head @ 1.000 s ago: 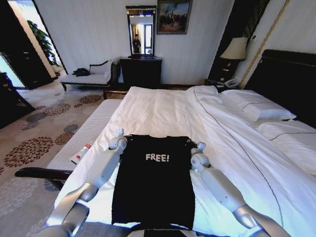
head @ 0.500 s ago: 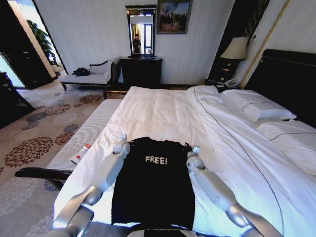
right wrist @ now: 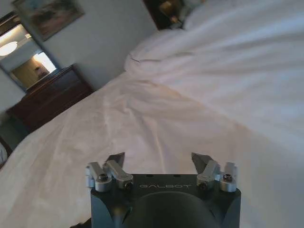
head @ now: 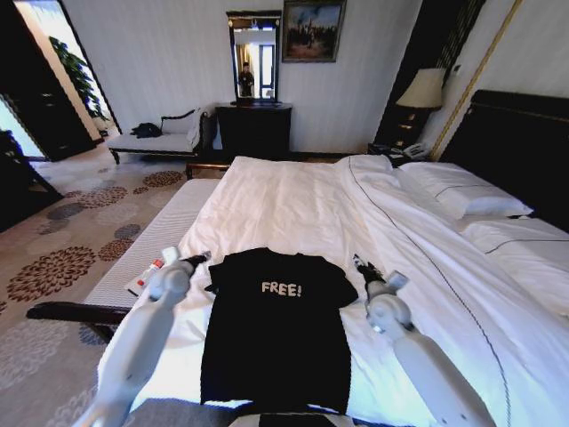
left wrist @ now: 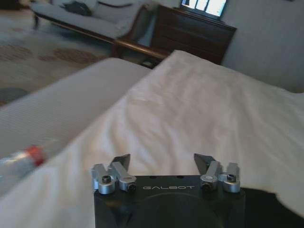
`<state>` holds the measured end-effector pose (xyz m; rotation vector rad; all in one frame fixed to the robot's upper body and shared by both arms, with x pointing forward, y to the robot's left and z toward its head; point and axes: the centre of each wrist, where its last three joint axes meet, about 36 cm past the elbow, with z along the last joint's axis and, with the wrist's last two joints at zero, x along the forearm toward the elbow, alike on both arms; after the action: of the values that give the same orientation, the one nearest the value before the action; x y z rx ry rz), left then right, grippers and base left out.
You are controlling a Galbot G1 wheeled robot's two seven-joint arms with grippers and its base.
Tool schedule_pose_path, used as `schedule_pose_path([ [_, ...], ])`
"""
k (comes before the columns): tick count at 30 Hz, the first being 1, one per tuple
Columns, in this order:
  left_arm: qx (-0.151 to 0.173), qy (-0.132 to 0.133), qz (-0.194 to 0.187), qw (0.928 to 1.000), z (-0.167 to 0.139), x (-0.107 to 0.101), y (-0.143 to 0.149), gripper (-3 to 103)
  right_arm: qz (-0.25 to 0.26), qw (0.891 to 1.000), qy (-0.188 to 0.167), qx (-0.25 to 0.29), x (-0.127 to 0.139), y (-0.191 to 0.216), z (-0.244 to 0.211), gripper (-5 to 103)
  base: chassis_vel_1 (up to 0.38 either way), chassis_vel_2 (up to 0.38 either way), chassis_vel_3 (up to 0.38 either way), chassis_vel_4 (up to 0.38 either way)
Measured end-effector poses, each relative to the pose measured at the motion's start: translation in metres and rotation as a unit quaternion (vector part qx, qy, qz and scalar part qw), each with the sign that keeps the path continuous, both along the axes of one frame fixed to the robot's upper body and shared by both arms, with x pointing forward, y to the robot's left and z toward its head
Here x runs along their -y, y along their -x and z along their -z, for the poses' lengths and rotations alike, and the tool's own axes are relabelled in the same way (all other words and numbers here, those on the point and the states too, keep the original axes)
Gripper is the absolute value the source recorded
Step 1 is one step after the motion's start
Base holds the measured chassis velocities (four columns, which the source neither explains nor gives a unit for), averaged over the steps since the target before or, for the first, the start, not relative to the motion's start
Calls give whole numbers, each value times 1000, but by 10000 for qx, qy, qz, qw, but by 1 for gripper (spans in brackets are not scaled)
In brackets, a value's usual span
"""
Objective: Fold the clothes on the bed.
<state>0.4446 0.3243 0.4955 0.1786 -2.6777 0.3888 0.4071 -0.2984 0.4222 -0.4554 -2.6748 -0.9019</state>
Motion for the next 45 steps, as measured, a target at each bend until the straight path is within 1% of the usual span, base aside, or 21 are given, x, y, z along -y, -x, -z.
schedule_pose_path([
  [1, 0, 0, 0, 10000, 0, 0, 0, 77, 0, 10000, 0, 0, 0, 0, 0, 81, 0, 0, 0, 0],
  [2, -11, -90, -106, 9999, 2, -5, 12, 83, 49, 9998, -182, -66, -3, 7, 2, 81, 0, 0, 0, 0],
  [4, 45, -145, -342, 9993, 10, -18, 38, 93, 166, 9976, -617, -261, -12, 23, 10, 91, 0, 0, 0, 0],
  [5, 45, -145, -342, 9993, 10, -18, 38, 93, 166, 9976, -617, -261, -12, 23, 10, 91, 0, 0, 0, 0],
  [6, 146, -69, -441, 9989, 12, -24, 51, 97, 219, 9951, -882, -383, -18, 31, 14, 96, 0, 0, 0, 0],
  [7, 304, 42, -490, 9983, 14, -29, 60, 99, 246, 9931, -1044, -466, -21, 36, 16, 99, 0, 0, 0, 0],
  [8, 304, 42, -490, 9983, 14, -29, 60, 99, 246, 9931, -1044, -466, -21, 36, 16, 99, 0, 0, 0, 0],
  [10, 734, 298, -479, 9957, 19, -34, 77, 100, 284, 9891, -1306, -613, -28, 44, 23, 100, 0, 0, 0, 0],
  [12, 1048, 415, -424, 9927, 27, -37, 90, 100, 319, 9859, -1476, -716, -33, 46, 31, 100, 0, 0, 0, 0],
  [16, 1157, 466, -480, 9910, 31, -36, 100, 100, 353, 9827, -1634, -797, -37, 44, 37, 100, 0, 0, 0, 0],
  [24, 1105, 460, -577, 9911, 30, -31, 110, 100, 384, 9820, -1737, -629, -37, 32, 46, 101, 0, 0, 0, 0],
  [26, 1068, 455, -597, 9914, 30, -30, 112, 100, 418, 9827, -1715, -566, -35, 28, 49, 91, 0, 0, 0, 0],
  [27, 1068, 455, -597, 9914, 30, -30, 112, 100, 418, 9827, -1715, -566, -35, 28, 49, 91, 0, 0, 0, 0],
  [30, 1040, 439, -602, 9918, 30, -29, 113, 100, 480, 9838, -1659, -475, -31, 23, 52, 75, 0, 0, 0, 0],
  [32, 1025, 438, -602, 9919, 31, -28, 113, 100, 492, 9842, -1645, -440, -30, 22, 52, 75, 0, 0, 0, 0],
  [34, 990, 422, -594, 9924, 33, -24, 113, 100, 506, 9848, -1616, -384, -27, 20, 50, 64, 0, 0, 0, 0],
  [35, 990, 422, -594, 9924, 33, -24, 113, 100, 506, 9848, -1616, -384, -27, 20, 50, 64, 0, 0, 0, 0],
  [39, 940, 449, -601, 9927, 37, -20, 112, 100, 551, 9862, -1534, -303, -24, 13, 49, 42, 0, 0, 0, 0],
  [41, 932, 448, -603, 9928, 38, -20, 112, 100, 564, 9865, -1512, -281, -23, 11, 49, 42, 0, 0, 0, 0],
  [44, 922, 446, -612, 9929, 39, -20, 111, 100, 579, 9871, -1470, -248, -20, 9, 48, 27, 0, 0, 0, 0],
  [45, 916, 445, -618, 9929, 39, -20, 111, 100, 582, 9874, -1456, -233, -19, 8, 47, 27, 0, 0, 0, 0],
])
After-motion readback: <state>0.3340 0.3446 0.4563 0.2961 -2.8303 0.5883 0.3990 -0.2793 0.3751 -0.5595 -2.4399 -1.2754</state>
